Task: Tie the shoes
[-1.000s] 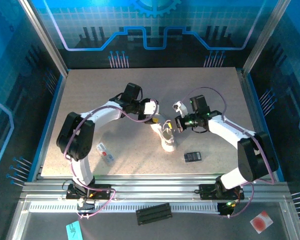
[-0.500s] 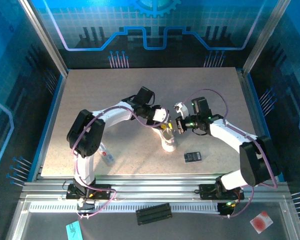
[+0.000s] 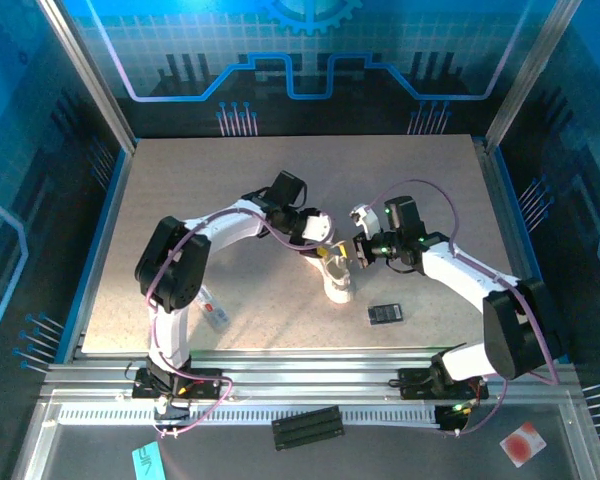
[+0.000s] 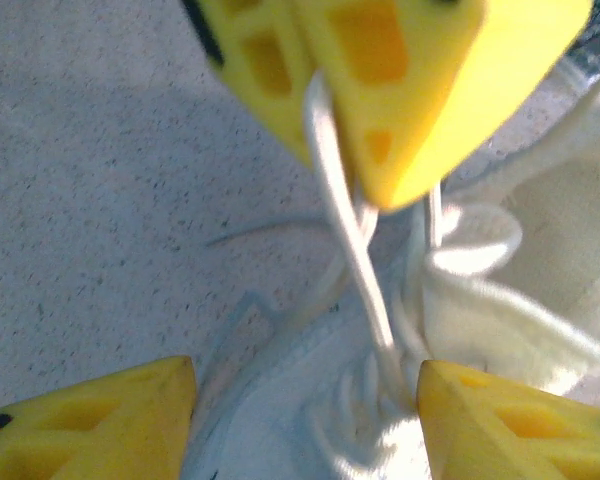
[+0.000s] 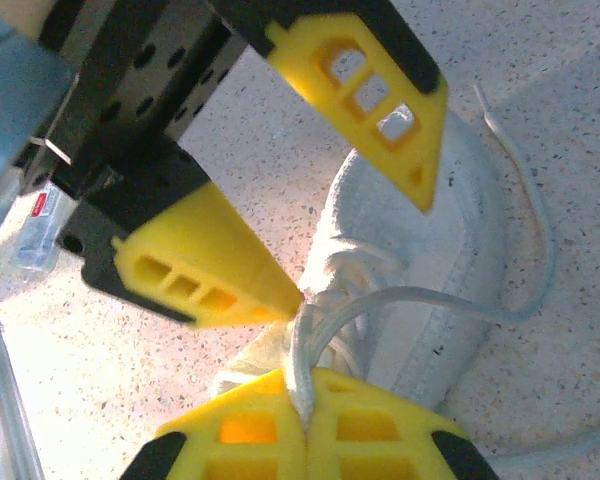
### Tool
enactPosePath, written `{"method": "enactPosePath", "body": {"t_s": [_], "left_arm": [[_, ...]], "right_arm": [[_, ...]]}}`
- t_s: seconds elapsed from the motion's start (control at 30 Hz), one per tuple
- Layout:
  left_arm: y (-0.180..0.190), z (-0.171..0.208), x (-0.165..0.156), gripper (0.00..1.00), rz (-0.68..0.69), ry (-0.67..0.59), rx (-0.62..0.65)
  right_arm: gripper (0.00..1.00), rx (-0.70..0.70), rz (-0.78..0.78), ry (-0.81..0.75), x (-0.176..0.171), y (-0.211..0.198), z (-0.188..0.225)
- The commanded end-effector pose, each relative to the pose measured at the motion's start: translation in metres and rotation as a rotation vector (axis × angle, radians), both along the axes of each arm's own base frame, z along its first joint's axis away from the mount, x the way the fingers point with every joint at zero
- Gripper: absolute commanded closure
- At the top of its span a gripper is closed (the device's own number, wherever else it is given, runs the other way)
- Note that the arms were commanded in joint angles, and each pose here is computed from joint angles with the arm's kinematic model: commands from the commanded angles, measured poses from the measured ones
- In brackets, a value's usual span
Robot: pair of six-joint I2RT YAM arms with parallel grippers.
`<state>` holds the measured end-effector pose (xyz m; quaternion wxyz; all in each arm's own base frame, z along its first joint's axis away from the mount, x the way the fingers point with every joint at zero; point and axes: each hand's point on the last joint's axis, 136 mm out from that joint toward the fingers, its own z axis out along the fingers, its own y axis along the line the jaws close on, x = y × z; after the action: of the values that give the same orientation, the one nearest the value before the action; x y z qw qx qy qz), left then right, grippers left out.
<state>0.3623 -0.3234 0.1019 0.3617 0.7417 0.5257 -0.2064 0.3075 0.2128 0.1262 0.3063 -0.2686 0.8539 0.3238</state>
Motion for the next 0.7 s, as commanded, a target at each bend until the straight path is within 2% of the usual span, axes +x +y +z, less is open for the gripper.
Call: {"method": "enactPosePath", "body": {"t_s": [0.0, 0.2, 0.47, 0.57, 0.67], "left_arm": [[0.013, 0.012, 0.004, 0.41, -0.010, -0.050, 0.018], [0.006, 0.013, 0.007, 0.44, -0.043, -0.041, 0.010], [-0.023, 0.007, -0.010, 0.42, -0.103, -0.020, -0.032], [-0.038, 0.010, -0.008, 0.43, -0.093, -0.006, -0.059], [-0.047, 0.019, 0.003, 0.48, -0.041, 0.010, -0.099]], "right_arm": [[1.00, 0.012, 0.015, -0.065, 0.002, 0.003, 0.013], [1.00, 0.025, 0.023, -0.068, 0.001, 0.007, 0.015], [1.00, 0.044, 0.029, -0.074, 0.000, 0.010, 0.015], [1.00, 0.052, 0.031, -0.074, 0.000, 0.011, 0.015], [1.00, 0.055, 0.039, -0.065, -0.002, 0.012, 0.014]]}}
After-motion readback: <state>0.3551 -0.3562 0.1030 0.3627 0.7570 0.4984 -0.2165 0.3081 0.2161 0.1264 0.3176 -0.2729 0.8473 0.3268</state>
